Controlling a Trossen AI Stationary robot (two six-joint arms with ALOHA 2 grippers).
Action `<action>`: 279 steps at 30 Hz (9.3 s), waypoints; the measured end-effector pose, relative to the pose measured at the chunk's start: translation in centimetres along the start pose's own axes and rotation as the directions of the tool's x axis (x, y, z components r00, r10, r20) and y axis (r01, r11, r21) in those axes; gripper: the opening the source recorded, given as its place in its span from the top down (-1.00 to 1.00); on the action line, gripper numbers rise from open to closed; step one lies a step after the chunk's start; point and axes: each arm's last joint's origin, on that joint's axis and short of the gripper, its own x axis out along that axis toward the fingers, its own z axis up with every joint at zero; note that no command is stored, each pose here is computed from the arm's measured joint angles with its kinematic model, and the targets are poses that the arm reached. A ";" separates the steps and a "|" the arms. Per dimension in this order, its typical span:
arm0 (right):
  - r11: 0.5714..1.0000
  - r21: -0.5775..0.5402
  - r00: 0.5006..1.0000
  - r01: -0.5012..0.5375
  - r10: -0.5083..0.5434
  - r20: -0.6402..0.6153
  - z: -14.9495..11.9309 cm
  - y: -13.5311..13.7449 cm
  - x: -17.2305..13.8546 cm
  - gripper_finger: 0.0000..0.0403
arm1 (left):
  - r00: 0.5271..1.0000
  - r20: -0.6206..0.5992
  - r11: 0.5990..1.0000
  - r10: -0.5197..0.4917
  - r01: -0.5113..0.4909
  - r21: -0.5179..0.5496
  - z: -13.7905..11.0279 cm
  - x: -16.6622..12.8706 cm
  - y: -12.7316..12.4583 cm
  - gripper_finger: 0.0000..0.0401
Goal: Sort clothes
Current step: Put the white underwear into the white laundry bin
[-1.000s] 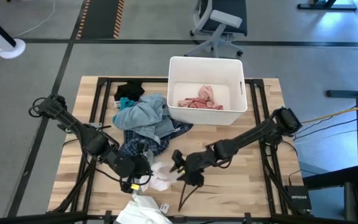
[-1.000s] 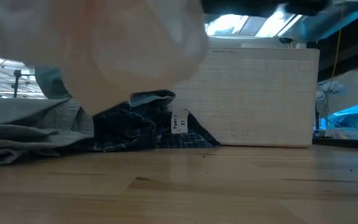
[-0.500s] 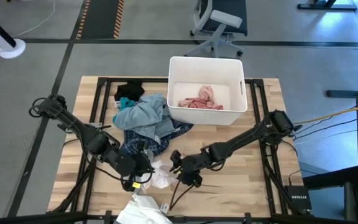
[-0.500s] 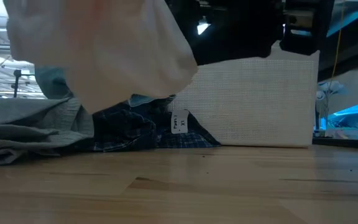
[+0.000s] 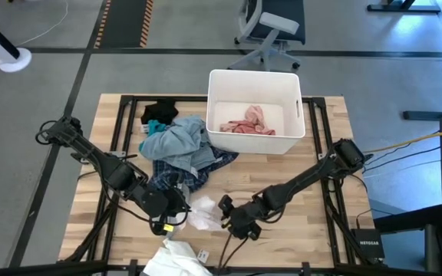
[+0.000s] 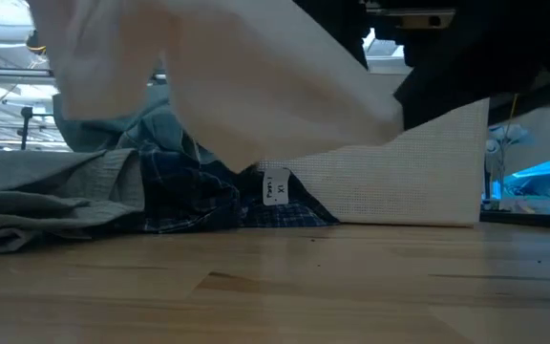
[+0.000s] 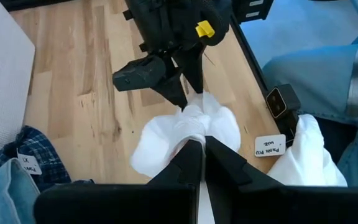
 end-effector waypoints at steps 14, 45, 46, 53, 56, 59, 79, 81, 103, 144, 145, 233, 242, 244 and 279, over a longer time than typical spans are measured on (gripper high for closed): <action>0.995 0.102 0.963 -0.003 0.031 -0.269 -1.7 1.6 -1.4 -0.22 | 0.986 0.030 0.986 0.166 -0.165 -0.028 -1.9 2.2 0.6 0.96; 0.937 0.046 0.935 0.346 -0.340 -0.097 -4.1 -3.9 1.7 -0.22 | 0.973 -0.218 0.992 0.081 -0.101 -0.080 -11.5 7.2 0.7 0.96; 0.942 0.052 0.941 0.331 -0.326 -0.088 -4.4 -4.0 2.4 -0.22 | 0.973 -0.217 0.992 0.081 -0.100 -0.080 -11.5 7.2 0.7 0.96; 0.963 0.067 0.963 0.260 -0.253 -0.093 -6.2 -4.0 5.3 -0.22 | 0.972 -0.219 0.992 0.082 -0.102 -0.080 -11.5 7.2 0.8 0.96; 0.957 0.068 0.955 0.282 -0.273 -0.115 -6.5 -4.1 5.6 -0.18 | 0.972 -0.218 0.992 0.082 -0.101 -0.080 -11.5 7.2 0.8 0.96; 0.946 0.061 0.941 0.317 -0.306 -0.147 -6.7 -4.3 5.6 -0.03 | 0.973 -0.215 0.991 0.084 -0.103 -0.081 -11.4 7.2 0.8 0.96; 0.865 -0.109 0.760 0.490 -0.485 -0.434 -4.7 -2.2 -2.3 0.95 | 0.998 0.000 0.995 0.059 -0.058 -0.079 -9.2 7.5 0.7 0.96; 0.863 -0.097 0.760 0.495 -0.484 -0.433 -4.0 -1.4 -4.3 0.96 | 0.996 0.053 0.996 0.074 -0.071 -0.054 -8.6 7.6 0.9 0.96; 0.852 0.031 0.764 0.523 -0.453 -0.461 -2.2 6.2 -11.1 0.85 | 0.912 0.406 0.970 -0.052 0.143 -0.197 -4.5 10.7 7.0 0.96; 0.796 0.199 0.786 0.571 -0.460 -0.414 -3.8 6.3 -8.9 0.01 | 0.949 0.230 0.976 -0.215 0.202 0.079 -7.3 14.7 -1.9 0.10; 0.794 0.203 0.785 0.573 -0.461 -0.414 -3.8 6.2 -8.9 0.00 | 0.952 0.219 0.976 -0.213 0.200 0.081 -7.6 15.2 -1.8 0.10; 0.947 0.251 0.793 0.202 -0.008 -0.610 -3.4 0.2 1.2 0.02 | 0.949 -0.224 0.948 0.222 -0.264 -0.179 -14.8 18.3 5.6 0.10; 0.902 0.425 0.824 -0.075 0.296 -0.483 -0.8 5.9 0.9 0.02 | 0.941 -0.249 0.942 0.230 -0.279 -0.186 -15.2 18.2 5.7 0.10; 0.889 0.438 0.824 -0.131 0.343 -0.451 -0.1 7.3 0.8 0.02 | 0.941 -0.249 0.941 0.229 -0.280 -0.191 -15.2 18.2 5.7 0.10; 0.913 0.093 0.783 0.398 -0.285 -0.553 -1.7 6.7 -1.3 0.02 | 0.974 -0.129 0.937 0.188 -0.217 -0.274 -12.1 17.3 9.1 0.10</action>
